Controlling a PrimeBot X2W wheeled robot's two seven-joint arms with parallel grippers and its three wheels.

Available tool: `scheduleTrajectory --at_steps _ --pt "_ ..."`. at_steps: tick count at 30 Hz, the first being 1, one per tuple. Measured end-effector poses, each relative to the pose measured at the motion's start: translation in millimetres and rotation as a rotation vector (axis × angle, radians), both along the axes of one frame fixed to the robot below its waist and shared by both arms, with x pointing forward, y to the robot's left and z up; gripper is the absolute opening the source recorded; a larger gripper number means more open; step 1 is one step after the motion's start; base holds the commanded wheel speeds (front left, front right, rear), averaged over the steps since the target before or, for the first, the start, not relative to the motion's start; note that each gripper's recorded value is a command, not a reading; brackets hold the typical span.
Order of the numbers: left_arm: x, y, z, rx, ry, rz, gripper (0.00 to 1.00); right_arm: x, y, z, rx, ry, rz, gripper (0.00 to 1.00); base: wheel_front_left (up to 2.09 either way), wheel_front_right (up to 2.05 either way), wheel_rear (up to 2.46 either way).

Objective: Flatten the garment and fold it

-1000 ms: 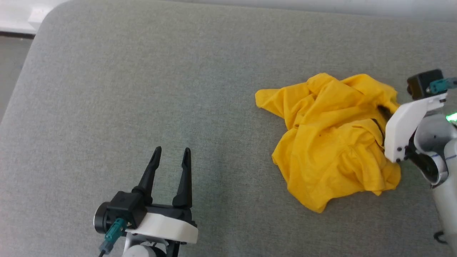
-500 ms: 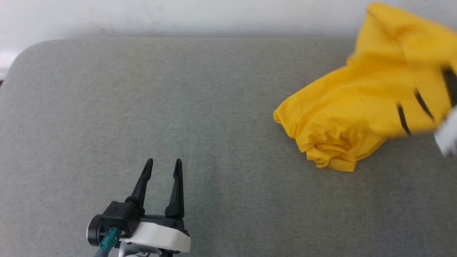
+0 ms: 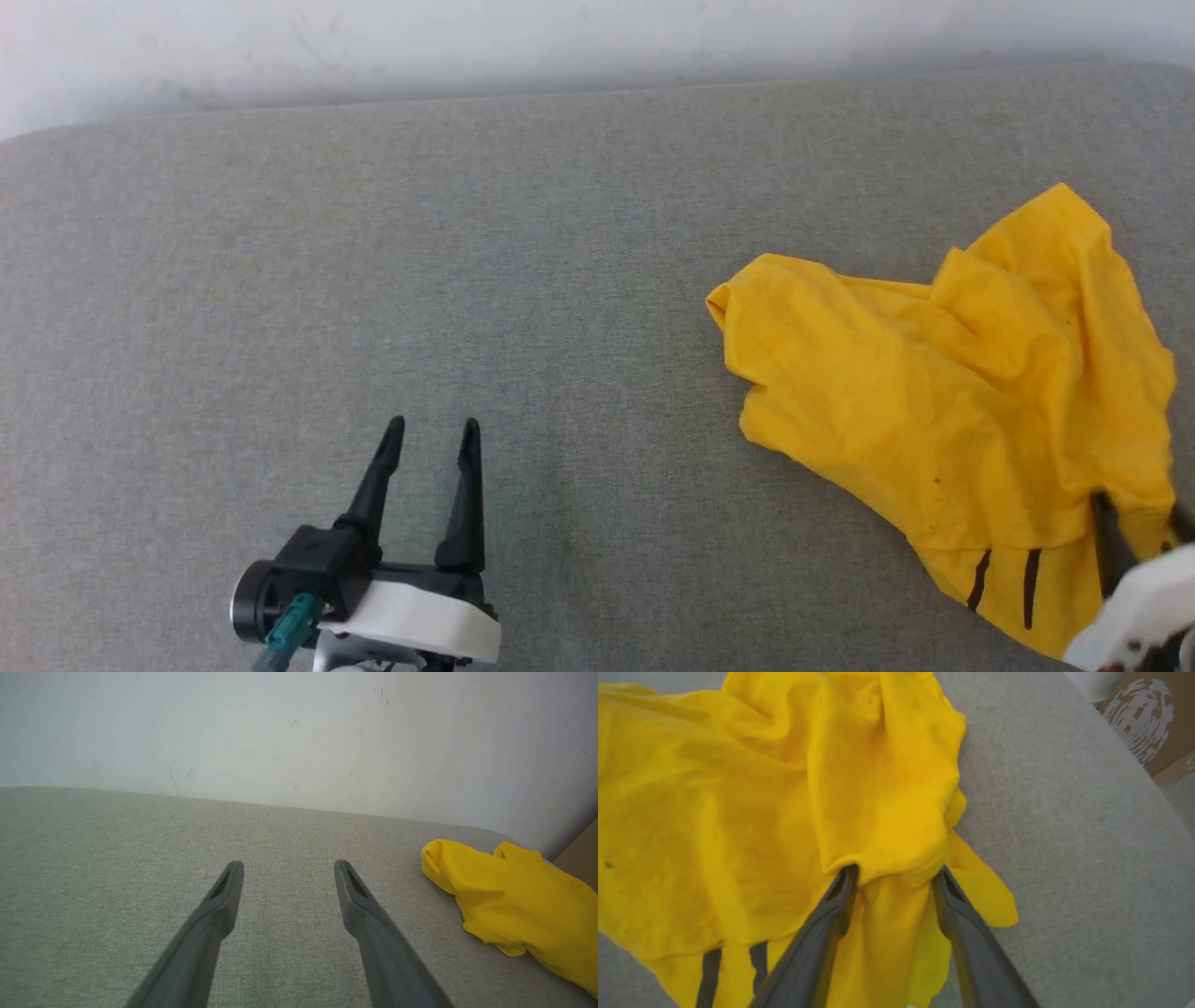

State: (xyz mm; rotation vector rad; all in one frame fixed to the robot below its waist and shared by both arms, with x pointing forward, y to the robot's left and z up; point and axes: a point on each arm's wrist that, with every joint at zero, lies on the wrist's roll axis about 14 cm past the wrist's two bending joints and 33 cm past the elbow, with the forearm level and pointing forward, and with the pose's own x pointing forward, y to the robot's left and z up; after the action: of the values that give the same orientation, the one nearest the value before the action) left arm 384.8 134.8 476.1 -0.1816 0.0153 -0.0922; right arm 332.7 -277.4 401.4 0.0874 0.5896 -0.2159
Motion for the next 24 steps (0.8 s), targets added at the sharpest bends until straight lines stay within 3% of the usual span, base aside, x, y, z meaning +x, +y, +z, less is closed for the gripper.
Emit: scheduleTrajectory --at_steps 8,14,17,24 --pt "3 -6 5 -0.004 -0.017 -0.022 1.0 77 30 91 -0.08 -0.301 0.163 1.0 0.0 0.0 0.0" --pt "0 5 3 0.003 -0.009 0.013 1.0 119 68 121 -0.076 -0.34 0.313 1.0 0.0 0.0 0.0" --pt "0 9 -1 0.005 0.004 0.025 1.0 137 70 115 -0.094 -0.292 0.34 1.0 0.0 0.0 0.0" --pt "15 10 -8 0.018 0.015 0.025 1.0 156 48 44 -0.144 -0.042 0.334 1.0 0.0 0.0 0.0"
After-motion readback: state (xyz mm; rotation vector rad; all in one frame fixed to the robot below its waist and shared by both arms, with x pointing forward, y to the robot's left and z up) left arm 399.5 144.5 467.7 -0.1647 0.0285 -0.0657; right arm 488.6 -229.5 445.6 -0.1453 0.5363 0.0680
